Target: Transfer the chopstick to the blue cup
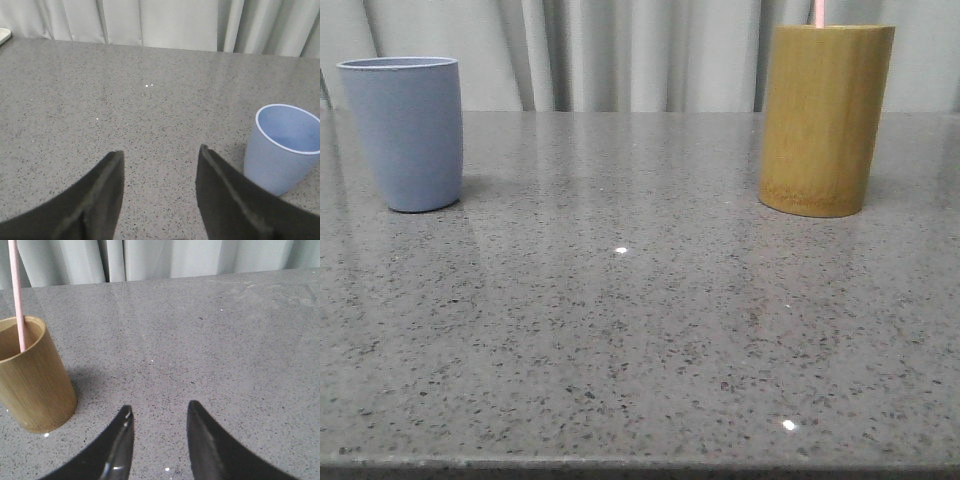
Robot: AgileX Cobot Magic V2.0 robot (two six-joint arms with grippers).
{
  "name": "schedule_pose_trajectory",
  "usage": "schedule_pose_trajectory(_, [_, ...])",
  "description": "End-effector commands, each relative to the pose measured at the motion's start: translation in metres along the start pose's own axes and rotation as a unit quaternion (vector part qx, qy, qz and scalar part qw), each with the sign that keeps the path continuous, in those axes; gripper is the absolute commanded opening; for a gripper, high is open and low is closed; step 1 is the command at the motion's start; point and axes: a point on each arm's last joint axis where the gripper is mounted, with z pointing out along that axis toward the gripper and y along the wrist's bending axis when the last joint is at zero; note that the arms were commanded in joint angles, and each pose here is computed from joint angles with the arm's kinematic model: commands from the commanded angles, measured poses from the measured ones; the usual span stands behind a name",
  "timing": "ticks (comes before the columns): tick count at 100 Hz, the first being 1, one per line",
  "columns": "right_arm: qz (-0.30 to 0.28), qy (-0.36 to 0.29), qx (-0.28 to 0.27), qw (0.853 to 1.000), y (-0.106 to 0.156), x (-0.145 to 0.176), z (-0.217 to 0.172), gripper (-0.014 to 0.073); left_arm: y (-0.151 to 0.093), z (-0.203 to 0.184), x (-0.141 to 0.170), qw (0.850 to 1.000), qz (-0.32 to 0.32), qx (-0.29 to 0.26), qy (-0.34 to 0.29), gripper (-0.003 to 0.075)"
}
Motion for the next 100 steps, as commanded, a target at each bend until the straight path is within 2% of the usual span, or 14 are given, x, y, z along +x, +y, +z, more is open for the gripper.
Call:
schedule_pose_trajectory(1, [-0.002,-0.052,-0.005,0.999,0.002,-0.018,-0.003,0.0286,-0.004,0.007,-0.029,0.999,0.013,0.011,-0.029,0.0380])
schedule_pose_trajectory(15, [-0.002,-0.052,-0.005,0.999,0.002,-0.018,-0.003,0.0286,-0.010,0.028,-0.051,0.999,0.016,0.029,0.003,0.0448])
schedule_pose_trajectory(36, [-0.002,-0.052,-0.005,0.999,0.002,-0.018,-0.003,0.0286,-0.019,0.066,-0.082,0.995,0.013,0.057,0.075,0.0447])
schedule_pose_trajectory(52, [-0.002,-0.052,-0.005,0.999,0.002,-0.018,-0.003,0.0286,-0.039,0.096,-0.100,0.988,0.034,0.096,0.119,0.0445])
schedule_pose_trajectory(82, [-0.002,-0.052,-0.005,0.999,0.002,-0.018,-0.003,0.0286,-0.081,0.150,-0.098,0.964,0.068,0.150,0.209,0.0442])
schedule_pose_trajectory(100, [-0.002,-0.052,-0.005,0.999,0.002,-0.018,-0.003,0.0286,-0.086,0.172,-0.088,0.954,0.072,0.152,0.247,0.0442])
